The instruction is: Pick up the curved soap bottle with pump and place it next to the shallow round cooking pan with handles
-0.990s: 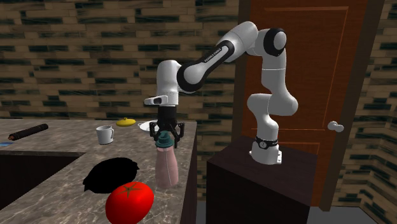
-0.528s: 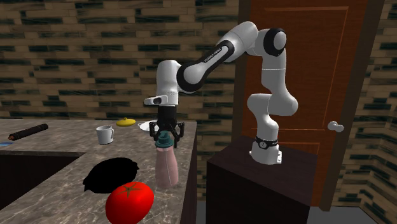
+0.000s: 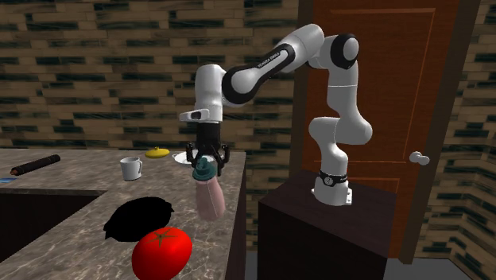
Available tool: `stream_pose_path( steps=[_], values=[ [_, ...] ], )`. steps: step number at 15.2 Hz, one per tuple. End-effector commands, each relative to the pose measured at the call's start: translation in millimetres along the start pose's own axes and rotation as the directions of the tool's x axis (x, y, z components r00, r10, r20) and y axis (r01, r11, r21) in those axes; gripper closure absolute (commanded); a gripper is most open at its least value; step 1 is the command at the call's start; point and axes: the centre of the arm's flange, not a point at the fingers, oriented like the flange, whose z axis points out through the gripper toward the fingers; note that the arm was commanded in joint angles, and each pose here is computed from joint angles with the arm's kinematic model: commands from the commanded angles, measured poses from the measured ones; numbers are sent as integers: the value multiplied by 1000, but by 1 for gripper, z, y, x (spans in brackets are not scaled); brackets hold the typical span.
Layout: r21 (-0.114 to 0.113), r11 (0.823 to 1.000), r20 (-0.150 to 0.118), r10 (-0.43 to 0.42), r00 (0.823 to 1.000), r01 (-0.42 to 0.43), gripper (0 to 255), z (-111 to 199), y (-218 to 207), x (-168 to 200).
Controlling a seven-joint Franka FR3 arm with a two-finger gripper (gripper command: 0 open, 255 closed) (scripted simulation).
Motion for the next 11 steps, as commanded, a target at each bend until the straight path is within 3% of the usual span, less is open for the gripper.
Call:
stream_pose_path(
  steps=[1, 11],
  values=[
    [0, 1000, 0, 0, 1000, 0, 255, -9, -1, 2],
    [0, 1000, 0, 0, 1000, 0, 255, -61, -1, 14]
  ],
)
